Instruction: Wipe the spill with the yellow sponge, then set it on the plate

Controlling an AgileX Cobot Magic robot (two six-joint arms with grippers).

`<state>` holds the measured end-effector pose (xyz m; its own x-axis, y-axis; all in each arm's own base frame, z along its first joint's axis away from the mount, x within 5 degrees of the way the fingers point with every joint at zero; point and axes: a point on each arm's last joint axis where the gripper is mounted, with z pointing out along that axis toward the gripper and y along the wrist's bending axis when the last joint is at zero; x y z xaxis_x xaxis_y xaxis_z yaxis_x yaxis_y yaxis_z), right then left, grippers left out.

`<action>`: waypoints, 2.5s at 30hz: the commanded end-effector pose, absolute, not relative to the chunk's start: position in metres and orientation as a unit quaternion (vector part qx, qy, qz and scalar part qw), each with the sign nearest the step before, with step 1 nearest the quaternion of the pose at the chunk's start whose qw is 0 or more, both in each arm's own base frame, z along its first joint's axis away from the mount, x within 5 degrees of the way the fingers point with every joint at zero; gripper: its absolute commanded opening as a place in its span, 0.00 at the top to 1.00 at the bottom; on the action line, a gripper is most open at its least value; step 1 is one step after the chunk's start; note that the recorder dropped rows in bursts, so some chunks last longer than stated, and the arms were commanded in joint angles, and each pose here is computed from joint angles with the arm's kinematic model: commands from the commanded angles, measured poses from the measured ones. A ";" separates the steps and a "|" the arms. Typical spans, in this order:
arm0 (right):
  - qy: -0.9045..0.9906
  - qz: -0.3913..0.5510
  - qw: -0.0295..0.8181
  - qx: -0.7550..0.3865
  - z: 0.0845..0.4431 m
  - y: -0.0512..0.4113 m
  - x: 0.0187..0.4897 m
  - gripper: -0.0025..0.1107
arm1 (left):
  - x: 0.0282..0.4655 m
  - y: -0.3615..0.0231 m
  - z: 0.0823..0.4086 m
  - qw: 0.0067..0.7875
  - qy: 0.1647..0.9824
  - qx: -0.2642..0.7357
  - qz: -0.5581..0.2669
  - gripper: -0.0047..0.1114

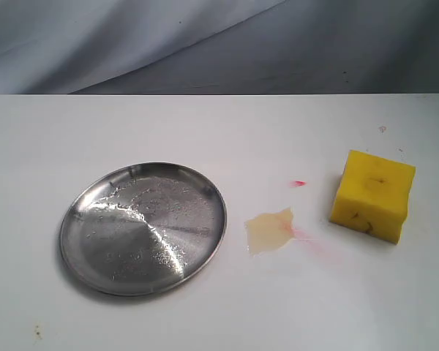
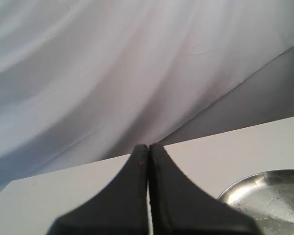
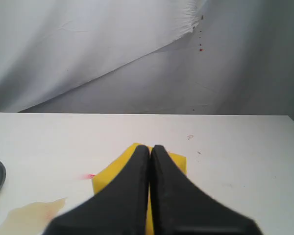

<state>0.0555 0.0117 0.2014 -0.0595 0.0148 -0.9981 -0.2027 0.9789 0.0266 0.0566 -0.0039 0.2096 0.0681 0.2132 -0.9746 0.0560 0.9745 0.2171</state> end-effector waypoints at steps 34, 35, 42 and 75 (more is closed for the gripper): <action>0.870 0.164 0.465 0.023 0.276 0.040 0.155 0.98 | 0.056 -0.004 0.211 0.728 0.677 0.092 0.049 0.96; 0.890 0.150 0.431 0.009 0.279 0.044 0.174 0.98 | 0.056 -0.004 0.211 0.728 0.677 0.092 0.049 0.96; 0.947 0.116 0.301 0.009 0.260 0.061 0.258 0.39 | 0.056 -0.004 0.211 0.728 0.677 0.092 0.049 0.96; 0.984 0.017 0.175 -0.033 0.137 0.064 0.312 0.98 | 0.056 -0.004 0.211 0.728 0.677 0.092 0.049 0.96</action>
